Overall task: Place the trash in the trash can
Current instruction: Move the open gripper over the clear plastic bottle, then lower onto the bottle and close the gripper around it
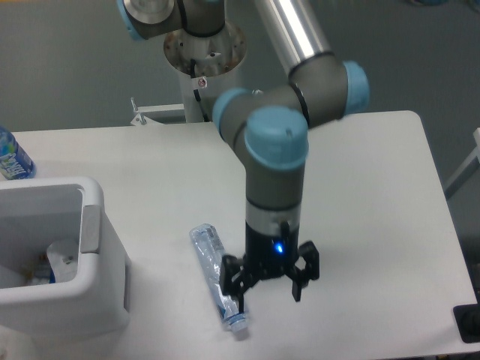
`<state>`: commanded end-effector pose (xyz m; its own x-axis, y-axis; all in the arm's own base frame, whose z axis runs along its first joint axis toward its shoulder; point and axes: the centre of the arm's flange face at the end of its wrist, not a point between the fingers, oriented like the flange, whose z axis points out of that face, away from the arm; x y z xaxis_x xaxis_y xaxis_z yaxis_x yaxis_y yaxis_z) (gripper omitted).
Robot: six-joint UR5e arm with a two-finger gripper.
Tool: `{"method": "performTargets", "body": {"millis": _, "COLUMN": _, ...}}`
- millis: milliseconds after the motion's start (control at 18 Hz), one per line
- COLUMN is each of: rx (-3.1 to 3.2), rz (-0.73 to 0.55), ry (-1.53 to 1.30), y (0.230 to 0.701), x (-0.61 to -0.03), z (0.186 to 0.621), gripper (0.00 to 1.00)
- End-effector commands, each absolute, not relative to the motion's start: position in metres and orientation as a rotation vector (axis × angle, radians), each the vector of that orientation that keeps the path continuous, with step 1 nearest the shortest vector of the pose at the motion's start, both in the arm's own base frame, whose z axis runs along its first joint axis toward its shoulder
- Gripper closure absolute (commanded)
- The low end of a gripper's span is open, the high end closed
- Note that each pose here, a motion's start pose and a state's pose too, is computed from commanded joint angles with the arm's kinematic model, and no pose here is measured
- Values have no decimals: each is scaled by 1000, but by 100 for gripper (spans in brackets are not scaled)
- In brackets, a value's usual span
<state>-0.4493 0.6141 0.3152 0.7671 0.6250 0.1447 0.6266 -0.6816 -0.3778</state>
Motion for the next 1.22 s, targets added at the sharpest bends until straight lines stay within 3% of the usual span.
{"method": "performTargets", "body": {"millis": 167, "rx": -2553, "rz": -40, "ry": -985, "y": 618, "x": -450, "z": 301, "gripper": 0}}
{"method": "performTargets", "body": {"millis": 389, "rx": -2625, "rz": -69, "ry": -1026, "y": 622, "x": -444, "z": 246, "gripper": 0}}
{"method": "performTargets", "body": {"millis": 1222, "rx": -2719, "rz": -7, "ry": -1038, "y": 644, "x": -419, "z": 197, "gripper": 0}}
